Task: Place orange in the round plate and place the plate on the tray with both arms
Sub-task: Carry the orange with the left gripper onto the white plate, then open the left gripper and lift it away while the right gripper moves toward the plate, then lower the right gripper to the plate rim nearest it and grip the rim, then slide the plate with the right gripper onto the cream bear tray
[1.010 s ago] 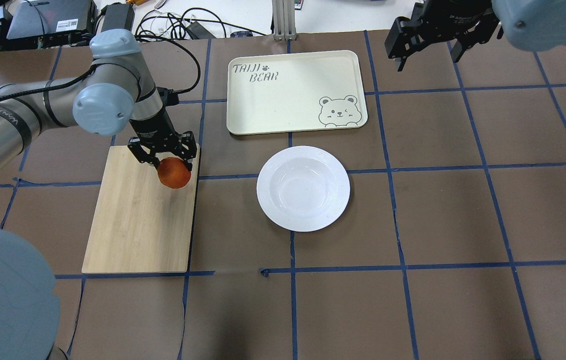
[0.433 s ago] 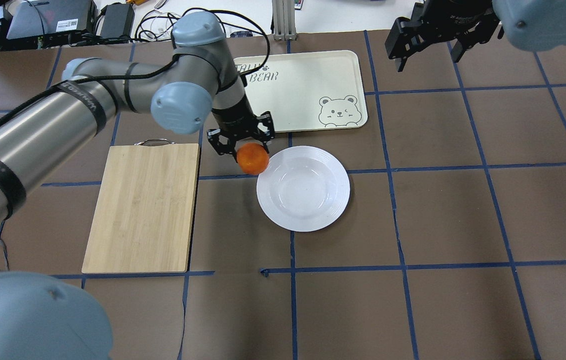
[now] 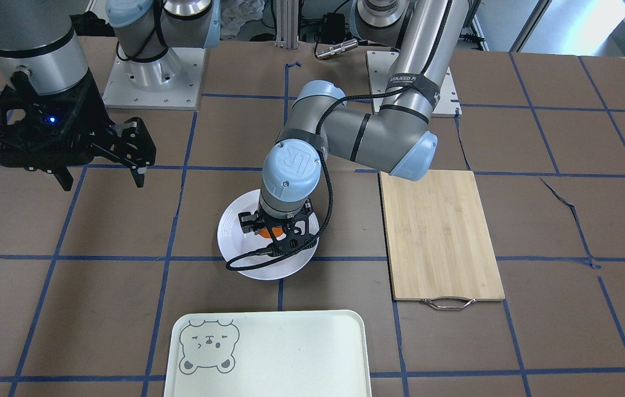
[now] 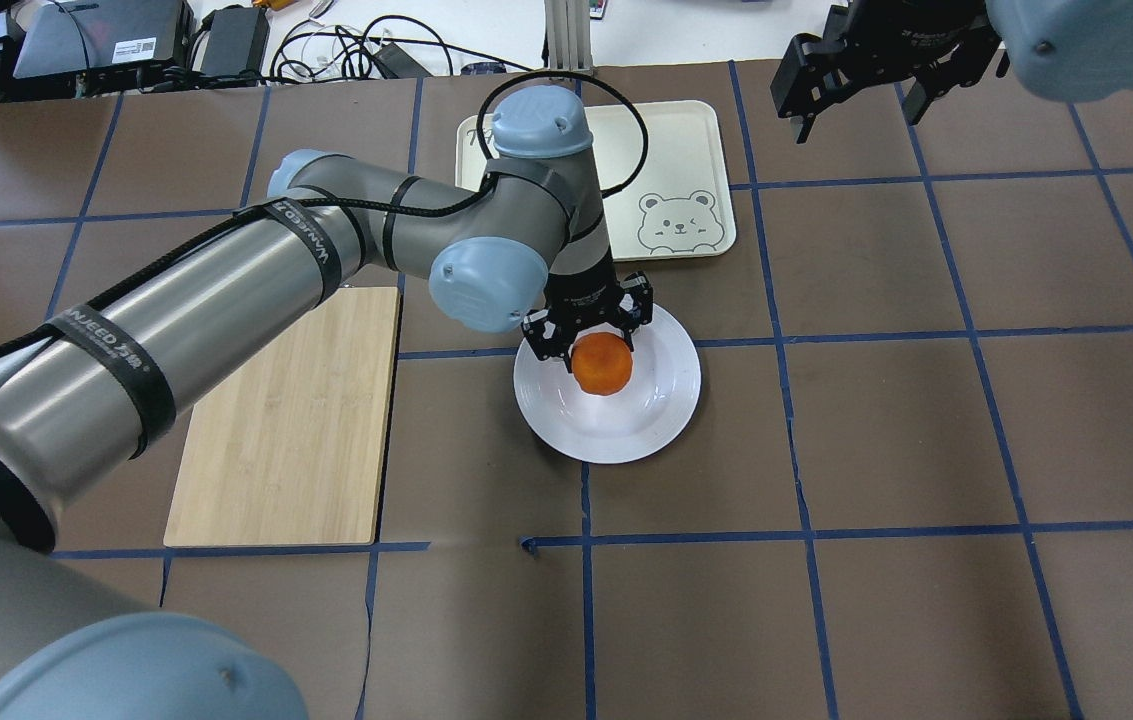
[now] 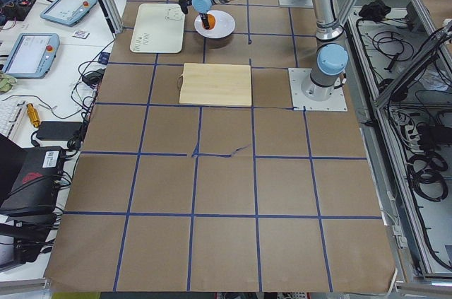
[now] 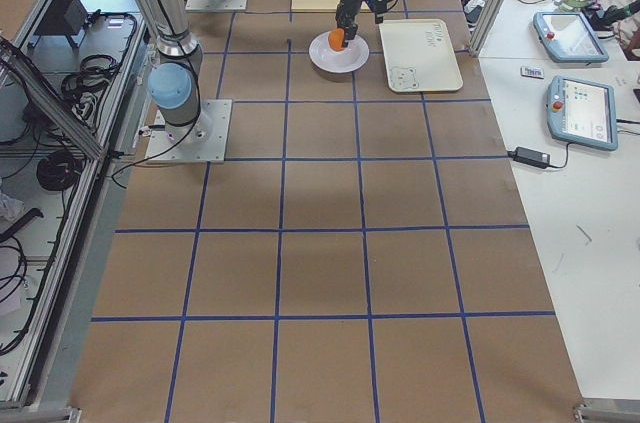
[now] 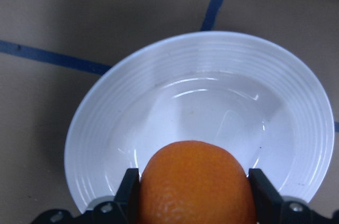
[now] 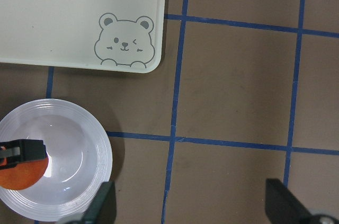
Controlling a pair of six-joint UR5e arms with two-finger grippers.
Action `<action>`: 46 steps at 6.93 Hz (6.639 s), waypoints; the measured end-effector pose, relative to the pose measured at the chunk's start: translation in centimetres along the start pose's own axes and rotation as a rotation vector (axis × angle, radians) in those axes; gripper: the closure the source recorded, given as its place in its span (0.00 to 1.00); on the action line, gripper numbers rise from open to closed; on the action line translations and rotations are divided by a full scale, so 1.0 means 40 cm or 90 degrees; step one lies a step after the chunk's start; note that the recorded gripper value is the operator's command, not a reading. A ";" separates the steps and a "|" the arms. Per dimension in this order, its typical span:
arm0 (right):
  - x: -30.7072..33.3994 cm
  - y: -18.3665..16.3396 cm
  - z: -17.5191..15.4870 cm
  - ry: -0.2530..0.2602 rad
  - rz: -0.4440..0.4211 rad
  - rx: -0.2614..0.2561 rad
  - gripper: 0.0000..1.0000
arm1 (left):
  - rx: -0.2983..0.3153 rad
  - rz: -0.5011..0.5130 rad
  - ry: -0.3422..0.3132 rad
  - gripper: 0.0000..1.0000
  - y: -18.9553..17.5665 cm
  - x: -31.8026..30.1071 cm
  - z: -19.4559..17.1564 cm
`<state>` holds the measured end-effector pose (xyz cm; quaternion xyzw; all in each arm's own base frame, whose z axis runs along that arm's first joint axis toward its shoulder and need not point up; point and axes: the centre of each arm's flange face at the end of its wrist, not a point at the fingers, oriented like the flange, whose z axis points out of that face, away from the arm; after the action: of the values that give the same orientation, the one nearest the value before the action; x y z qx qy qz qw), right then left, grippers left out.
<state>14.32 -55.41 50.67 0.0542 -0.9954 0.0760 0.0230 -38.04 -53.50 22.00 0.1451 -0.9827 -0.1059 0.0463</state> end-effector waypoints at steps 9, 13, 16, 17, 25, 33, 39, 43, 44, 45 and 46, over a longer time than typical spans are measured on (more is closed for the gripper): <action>0.055 -0.059 0.119 -0.154 0.079 -0.086 0.00 | 0.005 0.140 -0.062 0.00 -0.038 -0.344 -0.642; -0.039 0.067 0.542 -0.287 0.112 -0.195 0.00 | 0.047 0.165 -0.084 0.00 0.137 -0.447 -0.728; -0.079 0.149 0.732 -0.308 0.160 -0.117 0.07 | 0.116 0.165 -0.067 0.00 0.169 -0.481 -0.681; -0.097 0.162 0.759 -0.330 0.192 -0.125 0.07 | 0.130 0.162 -0.062 0.00 0.162 -0.489 -0.687; -0.191 0.240 0.841 -0.321 0.232 -0.108 0.79 | 0.145 0.142 -0.056 0.00 0.138 -0.520 -0.720; -0.223 0.201 0.748 -0.357 0.227 -0.043 1.00 | 0.144 0.142 -0.055 0.00 0.139 -0.518 -0.717; -0.140 -0.260 0.719 -0.393 0.253 0.088 1.00 | 0.143 0.141 -0.056 0.00 0.139 -0.517 -0.715; -0.098 -0.331 0.843 -0.367 0.281 0.058 0.65 | 0.143 0.142 -0.056 0.00 0.140 -0.517 -0.714; -0.095 -0.327 0.852 -0.356 0.285 0.049 0.34 | 0.143 0.143 -0.057 0.00 0.140 -0.517 -0.713; -0.088 -0.321 0.861 -0.336 0.294 0.044 0.19 | 0.142 0.143 -0.056 0.00 0.140 -0.516 -0.713; -0.082 -0.320 0.856 -0.319 0.309 0.044 0.12 | 0.142 0.143 -0.056 0.00 0.141 -0.515 -0.711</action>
<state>17.70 -72.92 18.59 -0.1666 -0.9508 0.0975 -0.2423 -16.49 -47.68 49.71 0.0335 -0.9994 0.0033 -0.0013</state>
